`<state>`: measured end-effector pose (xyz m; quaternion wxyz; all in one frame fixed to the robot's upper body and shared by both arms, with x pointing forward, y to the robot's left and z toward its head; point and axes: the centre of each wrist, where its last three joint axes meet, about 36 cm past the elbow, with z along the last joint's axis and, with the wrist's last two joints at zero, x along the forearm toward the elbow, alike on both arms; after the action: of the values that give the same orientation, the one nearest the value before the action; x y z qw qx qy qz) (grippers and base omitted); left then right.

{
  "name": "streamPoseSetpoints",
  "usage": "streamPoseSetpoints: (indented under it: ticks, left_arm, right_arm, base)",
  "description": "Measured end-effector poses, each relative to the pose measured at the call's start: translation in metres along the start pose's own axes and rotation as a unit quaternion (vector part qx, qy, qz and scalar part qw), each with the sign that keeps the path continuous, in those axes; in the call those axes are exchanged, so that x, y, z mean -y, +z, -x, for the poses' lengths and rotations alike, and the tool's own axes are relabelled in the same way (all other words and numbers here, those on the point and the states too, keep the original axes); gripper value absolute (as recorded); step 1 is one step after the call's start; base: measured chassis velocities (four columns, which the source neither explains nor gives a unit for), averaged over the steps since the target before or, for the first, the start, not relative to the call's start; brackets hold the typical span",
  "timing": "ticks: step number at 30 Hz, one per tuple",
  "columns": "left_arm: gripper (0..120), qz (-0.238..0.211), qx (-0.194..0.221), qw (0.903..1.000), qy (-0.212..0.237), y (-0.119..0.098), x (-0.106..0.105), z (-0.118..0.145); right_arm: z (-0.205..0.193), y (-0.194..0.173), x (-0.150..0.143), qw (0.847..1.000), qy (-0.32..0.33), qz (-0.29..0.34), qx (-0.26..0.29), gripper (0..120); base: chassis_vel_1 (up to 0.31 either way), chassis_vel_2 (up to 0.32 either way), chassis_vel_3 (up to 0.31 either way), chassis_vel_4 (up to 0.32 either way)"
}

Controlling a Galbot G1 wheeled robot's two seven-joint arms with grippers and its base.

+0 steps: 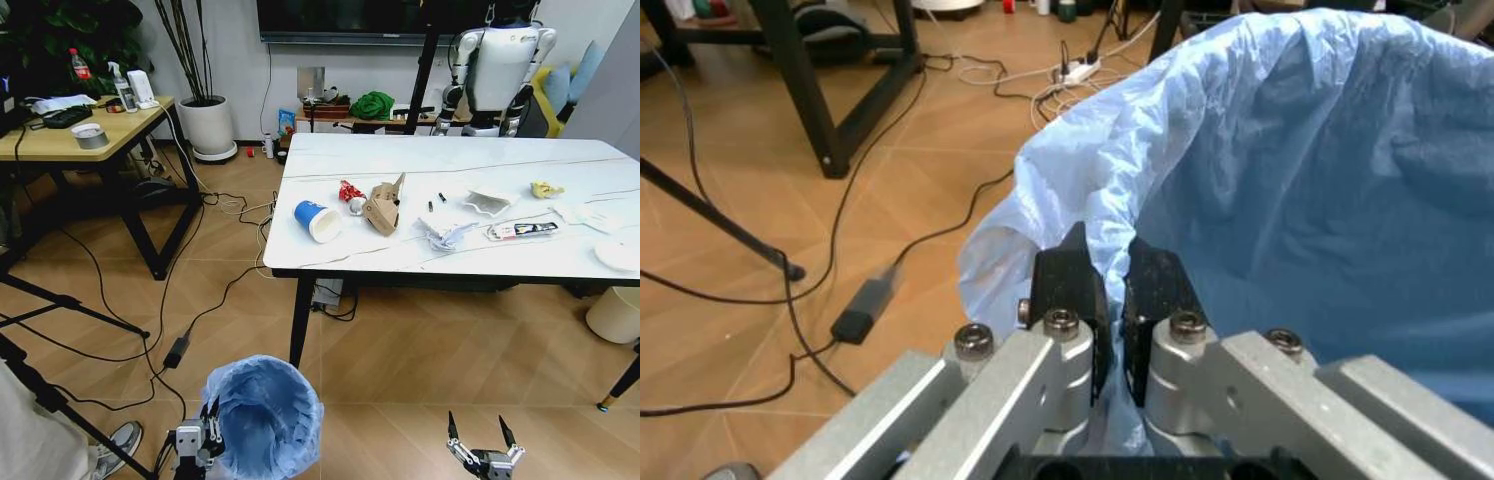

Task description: Pick up the trash bin and place the trash from the table into it.

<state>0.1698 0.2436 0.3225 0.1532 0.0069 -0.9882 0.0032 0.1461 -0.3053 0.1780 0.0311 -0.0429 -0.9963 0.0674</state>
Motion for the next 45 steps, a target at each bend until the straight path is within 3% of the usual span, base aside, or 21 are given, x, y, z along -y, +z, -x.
streamPoseSetpoints:
  ticks: [31, 45]
  left_arm:
    - [0, -0.05, -0.019, 0.9985, 0.011, -0.001, 0.011, -0.002]
    - [0, -0.063, -0.016, 0.9979, 0.0, -0.011, 0.0, -0.003]
  right_arm:
    - [-0.001, -0.001, -0.001, 1.0, 0.004, 0.001, -0.002, 100]
    - [0.004, -0.004, 0.002, 1.0, 0.004, -0.001, 0.002, 100]
  base:
    - [0.0, 0.0, 0.0, 0.0]
    - [0.0, 0.0, 0.0, 0.0]
